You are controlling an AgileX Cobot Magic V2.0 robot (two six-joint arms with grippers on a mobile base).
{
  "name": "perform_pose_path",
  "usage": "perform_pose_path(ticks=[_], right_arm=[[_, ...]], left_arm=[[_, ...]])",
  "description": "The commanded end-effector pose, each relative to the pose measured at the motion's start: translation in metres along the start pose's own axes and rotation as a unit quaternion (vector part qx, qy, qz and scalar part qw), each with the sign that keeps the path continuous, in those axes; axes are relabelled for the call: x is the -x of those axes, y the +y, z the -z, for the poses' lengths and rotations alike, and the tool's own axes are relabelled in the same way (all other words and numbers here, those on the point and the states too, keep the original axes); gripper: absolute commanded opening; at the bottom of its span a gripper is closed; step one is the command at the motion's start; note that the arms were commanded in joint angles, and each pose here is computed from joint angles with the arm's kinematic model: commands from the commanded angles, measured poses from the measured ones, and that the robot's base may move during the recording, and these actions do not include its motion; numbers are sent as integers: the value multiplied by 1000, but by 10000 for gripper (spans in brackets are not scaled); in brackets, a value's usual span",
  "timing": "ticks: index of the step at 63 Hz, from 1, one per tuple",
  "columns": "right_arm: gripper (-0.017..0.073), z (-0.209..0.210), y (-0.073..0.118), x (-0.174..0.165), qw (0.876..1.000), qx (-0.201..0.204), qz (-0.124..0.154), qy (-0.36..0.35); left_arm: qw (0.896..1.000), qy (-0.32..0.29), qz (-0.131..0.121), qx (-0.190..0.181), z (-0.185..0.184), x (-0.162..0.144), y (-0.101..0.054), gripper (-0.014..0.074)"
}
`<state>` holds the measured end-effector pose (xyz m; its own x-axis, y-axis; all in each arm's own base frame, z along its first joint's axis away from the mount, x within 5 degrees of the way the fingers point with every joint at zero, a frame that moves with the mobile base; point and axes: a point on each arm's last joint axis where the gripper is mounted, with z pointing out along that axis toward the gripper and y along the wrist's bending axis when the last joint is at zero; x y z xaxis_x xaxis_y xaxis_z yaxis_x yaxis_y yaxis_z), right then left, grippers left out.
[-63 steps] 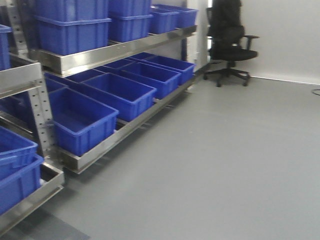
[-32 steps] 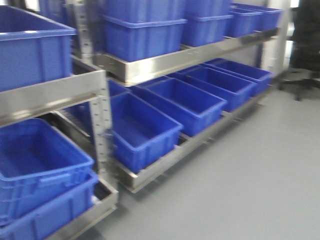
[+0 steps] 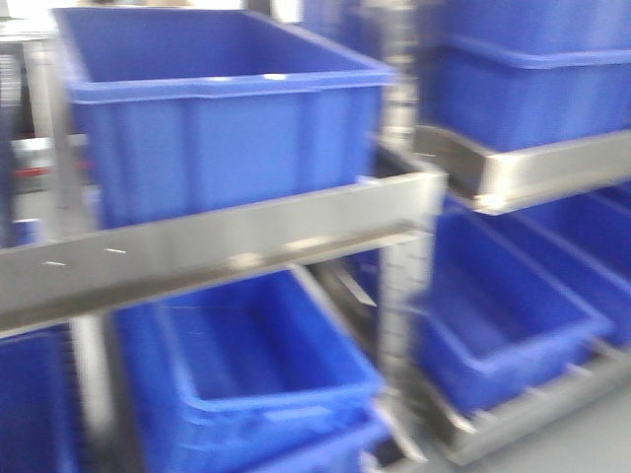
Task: Pick and sort blue part to right shelf
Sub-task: 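Turn the base toward the shelf of blue bins, then position both held blue parts over the open blue bins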
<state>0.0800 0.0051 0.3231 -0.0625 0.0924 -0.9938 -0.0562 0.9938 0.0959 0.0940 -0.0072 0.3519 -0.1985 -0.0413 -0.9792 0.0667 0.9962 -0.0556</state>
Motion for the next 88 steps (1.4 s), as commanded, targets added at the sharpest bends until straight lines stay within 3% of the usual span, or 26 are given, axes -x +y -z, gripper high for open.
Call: perform_pose_path(ticks=[1, 88], right_arm=[[281, 2, 1, 18, 998, -1, 4, -59], [281, 2, 1, 18, 998, -1, 4, -59]], left_arm=[[998, -57, 6, -2, 3, 17, -1, 368], [998, -57, 6, -2, 3, 17, -1, 368]])
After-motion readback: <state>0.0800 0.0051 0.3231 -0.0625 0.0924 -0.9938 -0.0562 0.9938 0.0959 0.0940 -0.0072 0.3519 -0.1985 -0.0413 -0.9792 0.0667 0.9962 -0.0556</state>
